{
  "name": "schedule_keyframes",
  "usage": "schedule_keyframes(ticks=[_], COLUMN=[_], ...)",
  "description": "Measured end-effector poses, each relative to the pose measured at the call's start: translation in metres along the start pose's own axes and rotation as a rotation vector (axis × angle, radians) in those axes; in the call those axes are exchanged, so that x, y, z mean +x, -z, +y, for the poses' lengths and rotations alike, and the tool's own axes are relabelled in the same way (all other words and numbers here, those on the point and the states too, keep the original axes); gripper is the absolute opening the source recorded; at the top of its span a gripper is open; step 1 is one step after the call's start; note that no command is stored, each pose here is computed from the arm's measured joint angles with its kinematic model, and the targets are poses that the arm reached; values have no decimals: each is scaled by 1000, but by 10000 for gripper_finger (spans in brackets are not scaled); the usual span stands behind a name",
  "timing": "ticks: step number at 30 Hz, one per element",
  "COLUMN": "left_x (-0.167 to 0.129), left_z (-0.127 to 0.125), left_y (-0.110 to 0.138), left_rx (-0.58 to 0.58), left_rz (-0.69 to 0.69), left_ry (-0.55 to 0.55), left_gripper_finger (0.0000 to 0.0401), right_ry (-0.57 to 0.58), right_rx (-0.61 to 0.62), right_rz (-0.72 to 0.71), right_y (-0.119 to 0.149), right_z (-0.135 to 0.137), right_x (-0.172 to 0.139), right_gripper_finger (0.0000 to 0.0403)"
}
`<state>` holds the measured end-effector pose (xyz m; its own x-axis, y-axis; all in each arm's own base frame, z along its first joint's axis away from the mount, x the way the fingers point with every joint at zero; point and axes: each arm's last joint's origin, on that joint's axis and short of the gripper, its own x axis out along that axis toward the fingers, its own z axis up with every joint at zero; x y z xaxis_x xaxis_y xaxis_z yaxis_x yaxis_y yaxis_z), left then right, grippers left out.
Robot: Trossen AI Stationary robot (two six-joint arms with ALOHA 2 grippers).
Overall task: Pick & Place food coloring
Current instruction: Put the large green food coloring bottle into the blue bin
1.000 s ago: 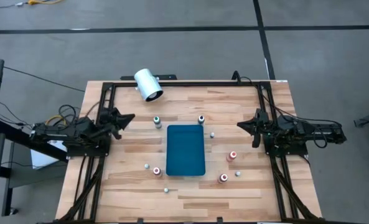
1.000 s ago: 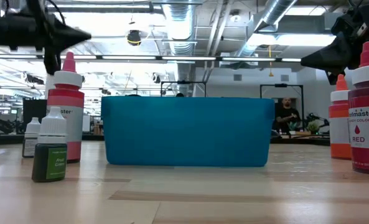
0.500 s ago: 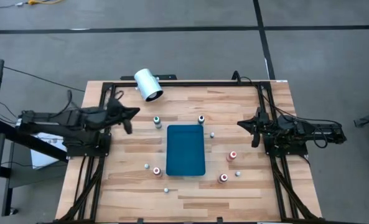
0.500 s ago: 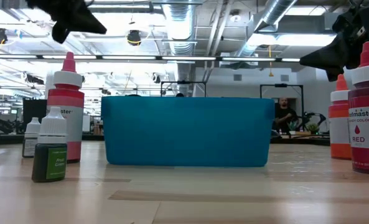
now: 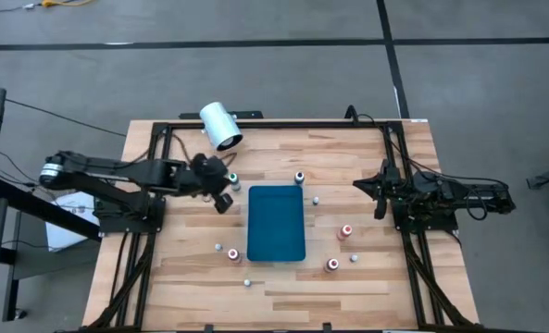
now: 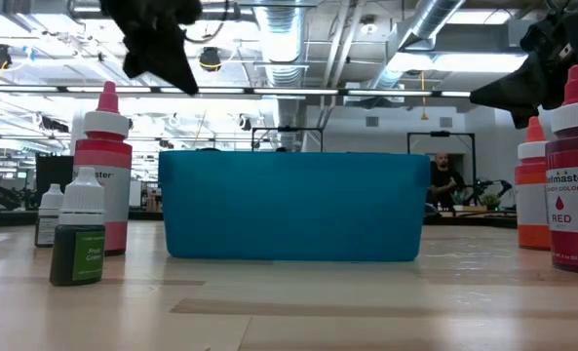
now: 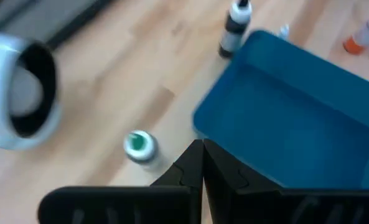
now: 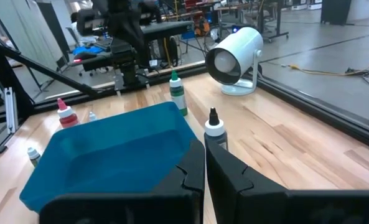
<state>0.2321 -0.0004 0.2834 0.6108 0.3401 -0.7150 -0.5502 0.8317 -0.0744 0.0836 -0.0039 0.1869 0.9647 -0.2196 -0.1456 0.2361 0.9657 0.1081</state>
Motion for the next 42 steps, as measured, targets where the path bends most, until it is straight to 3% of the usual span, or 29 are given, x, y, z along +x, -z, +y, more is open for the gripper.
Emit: schedule_keyframes(ticks=[5, 31, 35, 42], left_x=[13, 12, 13, 13], left_z=[-5, -6, -6, -4], left_y=[6, 4, 5, 3], left_rx=[11, 0, -1, -69], left_rz=[98, 87, 88, 48], left_ry=[21, 43, 43, -25], left_gripper_finger=[0, 3, 23, 100], right_ry=[0, 0, 0, 1], right_rx=[0, -1, -1, -2], right_rz=[0, 4, 3, 7], right_y=[0, 0, 0, 1], right_z=[0, 0, 0, 0], right_x=[0, 0, 0, 0], right_gripper_finger=[7, 7, 7, 7])
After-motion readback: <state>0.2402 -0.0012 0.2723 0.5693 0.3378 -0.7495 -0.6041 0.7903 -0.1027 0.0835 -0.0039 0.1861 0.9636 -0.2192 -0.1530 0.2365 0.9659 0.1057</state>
